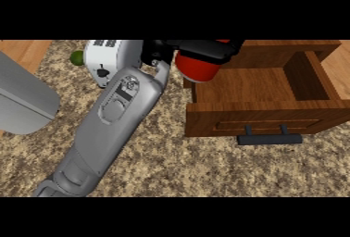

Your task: Pick up the can, place it into the drawer and close the drawer

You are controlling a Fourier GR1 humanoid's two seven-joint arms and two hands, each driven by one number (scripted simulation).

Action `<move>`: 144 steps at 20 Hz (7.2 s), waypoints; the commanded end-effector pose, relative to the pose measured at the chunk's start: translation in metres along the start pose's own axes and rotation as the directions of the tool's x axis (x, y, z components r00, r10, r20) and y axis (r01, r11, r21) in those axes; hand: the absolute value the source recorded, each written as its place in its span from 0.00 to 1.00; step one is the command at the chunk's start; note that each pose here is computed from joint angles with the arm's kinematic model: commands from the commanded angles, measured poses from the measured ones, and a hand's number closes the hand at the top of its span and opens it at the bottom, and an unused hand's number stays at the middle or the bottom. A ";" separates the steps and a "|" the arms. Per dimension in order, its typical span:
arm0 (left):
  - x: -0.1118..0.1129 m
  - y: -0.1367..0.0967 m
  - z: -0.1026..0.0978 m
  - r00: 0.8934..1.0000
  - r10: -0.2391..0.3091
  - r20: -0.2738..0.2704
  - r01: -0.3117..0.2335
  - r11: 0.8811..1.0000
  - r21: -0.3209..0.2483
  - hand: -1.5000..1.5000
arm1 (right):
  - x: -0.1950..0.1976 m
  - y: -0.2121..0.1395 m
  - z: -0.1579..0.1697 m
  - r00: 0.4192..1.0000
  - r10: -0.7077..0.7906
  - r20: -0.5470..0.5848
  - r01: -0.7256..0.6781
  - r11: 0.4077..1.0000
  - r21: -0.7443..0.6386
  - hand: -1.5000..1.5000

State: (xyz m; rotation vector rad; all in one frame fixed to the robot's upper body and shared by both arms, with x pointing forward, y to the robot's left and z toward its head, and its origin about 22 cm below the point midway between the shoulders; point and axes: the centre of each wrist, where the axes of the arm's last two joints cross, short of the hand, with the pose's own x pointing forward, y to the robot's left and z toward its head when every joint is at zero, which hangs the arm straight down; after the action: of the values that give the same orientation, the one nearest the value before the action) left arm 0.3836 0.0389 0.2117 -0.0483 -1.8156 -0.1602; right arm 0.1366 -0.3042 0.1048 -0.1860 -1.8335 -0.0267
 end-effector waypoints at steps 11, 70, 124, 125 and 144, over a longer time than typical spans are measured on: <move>0.033 -0.046 -0.041 0.996 -0.069 -0.055 0.069 0.998 -0.001 1.00 | 0.000 -0.001 -0.009 1.000 -0.003 0.006 0.003 1.000 0.015 0.00; -0.063 -0.044 -0.031 0.980 -0.179 -0.085 0.193 0.961 0.199 0.00 | 0.031 0.022 -0.057 0.917 0.295 0.268 -0.328 0.940 0.088 0.00; -0.003 0.060 -0.014 0.987 -0.113 -0.116 0.136 0.967 0.215 0.00 | -0.157 0.125 -0.198 0.316 0.933 0.174 -0.937 0.335 -0.098 0.00; -0.017 0.063 -0.004 0.987 -0.122 -0.106 0.142 0.966 0.214 0.00 | -0.139 0.116 -0.221 0.319 0.931 0.178 -0.931 0.343 -0.124 0.00; -0.032 0.103 0.037 0.983 -0.149 -0.107 0.167 0.967 0.191 0.00 | -0.090 0.130 -0.292 0.306 0.943 0.130 -0.923 0.327 -0.203 0.00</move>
State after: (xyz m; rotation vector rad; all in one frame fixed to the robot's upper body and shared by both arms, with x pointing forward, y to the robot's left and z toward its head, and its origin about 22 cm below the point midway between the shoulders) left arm 0.3691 0.1412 0.1794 0.2346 -1.7266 -0.0812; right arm 0.4436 -0.2264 0.0565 -1.4098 -1.6448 0.8491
